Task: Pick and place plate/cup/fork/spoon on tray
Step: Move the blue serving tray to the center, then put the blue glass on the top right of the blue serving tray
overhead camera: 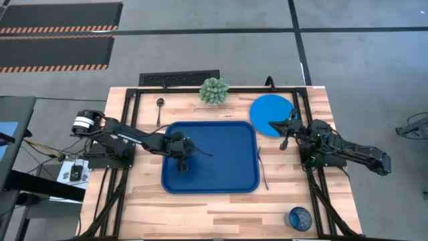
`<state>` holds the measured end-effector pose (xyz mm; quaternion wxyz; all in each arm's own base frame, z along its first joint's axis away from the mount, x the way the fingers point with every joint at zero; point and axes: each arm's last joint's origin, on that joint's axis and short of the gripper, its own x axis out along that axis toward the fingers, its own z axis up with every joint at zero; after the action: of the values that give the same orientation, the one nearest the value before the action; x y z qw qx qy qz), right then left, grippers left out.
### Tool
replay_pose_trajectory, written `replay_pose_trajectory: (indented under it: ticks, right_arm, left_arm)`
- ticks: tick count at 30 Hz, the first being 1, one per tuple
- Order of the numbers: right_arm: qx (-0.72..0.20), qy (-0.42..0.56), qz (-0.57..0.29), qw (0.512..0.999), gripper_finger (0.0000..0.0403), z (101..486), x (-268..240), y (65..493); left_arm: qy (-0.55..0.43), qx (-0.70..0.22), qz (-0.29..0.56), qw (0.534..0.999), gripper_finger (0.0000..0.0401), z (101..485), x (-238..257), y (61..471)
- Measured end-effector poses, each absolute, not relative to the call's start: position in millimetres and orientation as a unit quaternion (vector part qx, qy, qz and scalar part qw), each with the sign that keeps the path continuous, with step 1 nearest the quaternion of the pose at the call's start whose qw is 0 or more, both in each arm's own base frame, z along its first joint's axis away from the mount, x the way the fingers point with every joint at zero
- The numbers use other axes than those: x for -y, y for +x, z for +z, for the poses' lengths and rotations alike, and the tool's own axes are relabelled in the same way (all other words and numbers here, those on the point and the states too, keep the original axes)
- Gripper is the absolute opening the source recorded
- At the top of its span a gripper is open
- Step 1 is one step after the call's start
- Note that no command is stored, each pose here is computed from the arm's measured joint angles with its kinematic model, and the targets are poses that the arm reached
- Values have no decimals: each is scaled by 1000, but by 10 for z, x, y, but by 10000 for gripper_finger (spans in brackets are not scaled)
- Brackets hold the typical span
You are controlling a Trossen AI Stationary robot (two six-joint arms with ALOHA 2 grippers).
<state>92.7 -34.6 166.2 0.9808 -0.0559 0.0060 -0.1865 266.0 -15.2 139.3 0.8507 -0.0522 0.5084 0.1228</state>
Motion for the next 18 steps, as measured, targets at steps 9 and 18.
replay_pose_trajectory:
  ticks: [9, 18]
  right_arm:
    - [-6, -56, -187, 981, 33, 1663, 346, 927]
    - [-6, -56, -187, 981, 33, 1663, 346, 927]
  left_arm:
    - [-106, -385, 50, 915, 0, 1680, 142, 2474]
    - [-101, -254, 35, 961, 0, 1666, 64, 2238]
